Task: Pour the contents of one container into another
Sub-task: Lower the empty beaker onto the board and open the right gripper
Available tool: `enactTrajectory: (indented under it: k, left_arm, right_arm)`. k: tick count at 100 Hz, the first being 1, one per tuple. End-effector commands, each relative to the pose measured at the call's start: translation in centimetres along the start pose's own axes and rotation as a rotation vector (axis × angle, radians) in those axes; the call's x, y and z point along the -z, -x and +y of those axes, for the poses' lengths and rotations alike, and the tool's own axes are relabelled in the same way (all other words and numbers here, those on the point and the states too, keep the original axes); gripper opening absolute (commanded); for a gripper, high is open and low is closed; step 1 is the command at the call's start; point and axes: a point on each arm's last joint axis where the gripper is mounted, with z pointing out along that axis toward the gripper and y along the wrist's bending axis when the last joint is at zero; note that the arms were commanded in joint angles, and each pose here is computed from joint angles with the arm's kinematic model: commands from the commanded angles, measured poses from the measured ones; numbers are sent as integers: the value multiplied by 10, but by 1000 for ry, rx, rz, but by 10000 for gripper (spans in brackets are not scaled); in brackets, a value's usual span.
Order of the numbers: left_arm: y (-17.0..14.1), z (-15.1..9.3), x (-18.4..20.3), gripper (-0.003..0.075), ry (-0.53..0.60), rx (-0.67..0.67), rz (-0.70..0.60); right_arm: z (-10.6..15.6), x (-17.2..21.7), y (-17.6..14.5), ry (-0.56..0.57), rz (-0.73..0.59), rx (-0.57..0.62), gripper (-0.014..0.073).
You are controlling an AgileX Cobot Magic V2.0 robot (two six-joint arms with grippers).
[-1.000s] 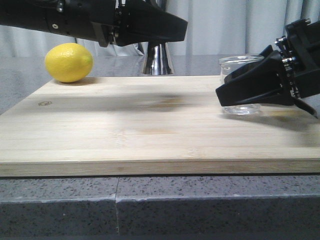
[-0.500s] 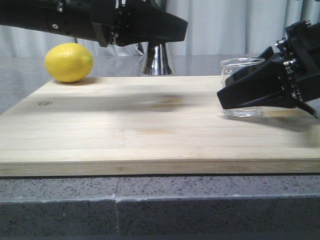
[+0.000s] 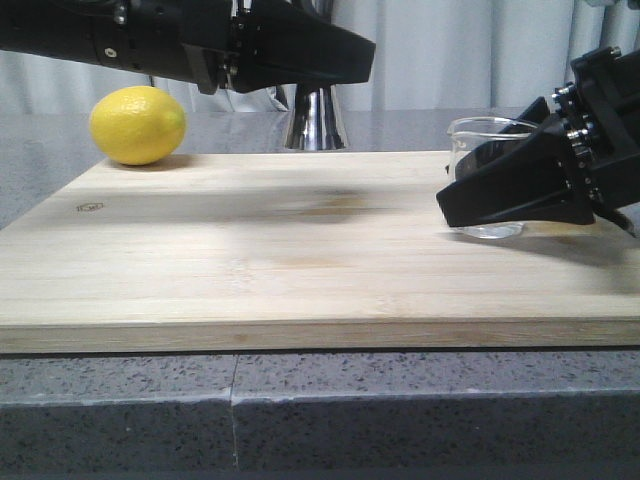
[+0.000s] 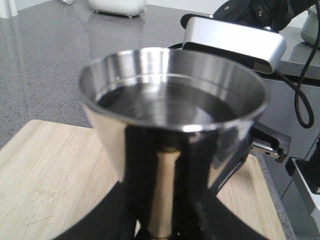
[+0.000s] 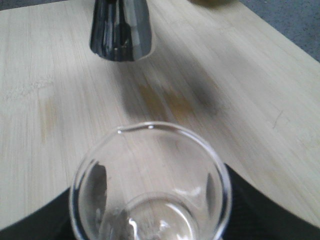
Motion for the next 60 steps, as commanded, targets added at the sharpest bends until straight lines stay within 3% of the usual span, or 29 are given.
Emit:
enactTrajectory:
  k: [1, 60]
  left_arm:
    - [37, -14, 7, -19, -74, -45, -154]
    - [37, -14, 7, -19, -74, -45, -154]
  right_arm:
    - [-2, 5, 16, -24, -74, 24, 463]
    - [-9, 8, 36, -54, -232, -12, 545]
